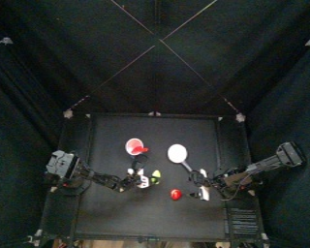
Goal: Place starfruit in middle to cut
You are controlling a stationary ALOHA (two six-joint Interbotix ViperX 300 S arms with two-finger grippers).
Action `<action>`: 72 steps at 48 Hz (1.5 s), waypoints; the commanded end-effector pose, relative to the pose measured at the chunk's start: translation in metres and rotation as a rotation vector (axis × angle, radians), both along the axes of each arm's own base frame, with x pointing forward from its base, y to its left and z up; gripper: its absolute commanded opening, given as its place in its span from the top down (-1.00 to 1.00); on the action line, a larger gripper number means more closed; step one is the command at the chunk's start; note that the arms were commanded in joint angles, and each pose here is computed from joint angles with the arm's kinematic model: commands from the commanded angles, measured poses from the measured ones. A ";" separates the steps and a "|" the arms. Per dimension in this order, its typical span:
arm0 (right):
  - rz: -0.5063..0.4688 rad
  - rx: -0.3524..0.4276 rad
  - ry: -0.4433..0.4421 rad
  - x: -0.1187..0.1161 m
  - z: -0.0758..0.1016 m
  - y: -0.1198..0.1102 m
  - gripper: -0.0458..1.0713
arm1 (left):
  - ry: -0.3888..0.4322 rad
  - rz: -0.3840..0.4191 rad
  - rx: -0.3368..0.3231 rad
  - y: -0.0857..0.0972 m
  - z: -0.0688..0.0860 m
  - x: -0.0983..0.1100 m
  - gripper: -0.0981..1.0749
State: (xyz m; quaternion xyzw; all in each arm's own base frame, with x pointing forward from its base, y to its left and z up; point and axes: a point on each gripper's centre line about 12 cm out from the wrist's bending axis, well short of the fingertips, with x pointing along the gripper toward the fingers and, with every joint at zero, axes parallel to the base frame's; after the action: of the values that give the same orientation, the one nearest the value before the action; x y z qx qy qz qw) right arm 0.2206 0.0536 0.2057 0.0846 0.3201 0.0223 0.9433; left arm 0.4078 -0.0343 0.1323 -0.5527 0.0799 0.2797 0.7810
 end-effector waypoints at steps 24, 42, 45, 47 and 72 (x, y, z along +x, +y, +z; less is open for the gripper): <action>0.002 0.006 -0.016 0.002 0.004 0.000 -0.89 | 0.028 0.056 -0.047 -0.002 -0.015 0.008 -0.62; 0.003 0.005 -0.015 0.002 0.004 0.001 -0.89 | 0.022 0.053 -0.050 -0.004 -0.014 0.009 -0.78; 0.003 0.004 -0.015 0.002 0.004 0.001 -0.89 | 0.024 0.053 -0.049 -0.004 -0.014 0.009 -0.78; 0.003 0.006 -0.016 0.002 0.005 0.001 -0.89 | 0.024 0.053 -0.049 -0.004 -0.014 0.009 -0.78; 0.002 0.006 -0.014 0.002 0.004 0.001 -0.89 | -0.012 0.045 -0.054 -0.004 0.005 0.003 -0.77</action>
State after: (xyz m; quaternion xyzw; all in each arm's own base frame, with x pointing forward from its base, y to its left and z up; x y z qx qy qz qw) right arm 0.2207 0.0533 0.2054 0.0846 0.3207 0.0214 0.9431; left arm 0.4085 -0.0368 0.1214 -0.5703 0.0841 0.3051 0.7580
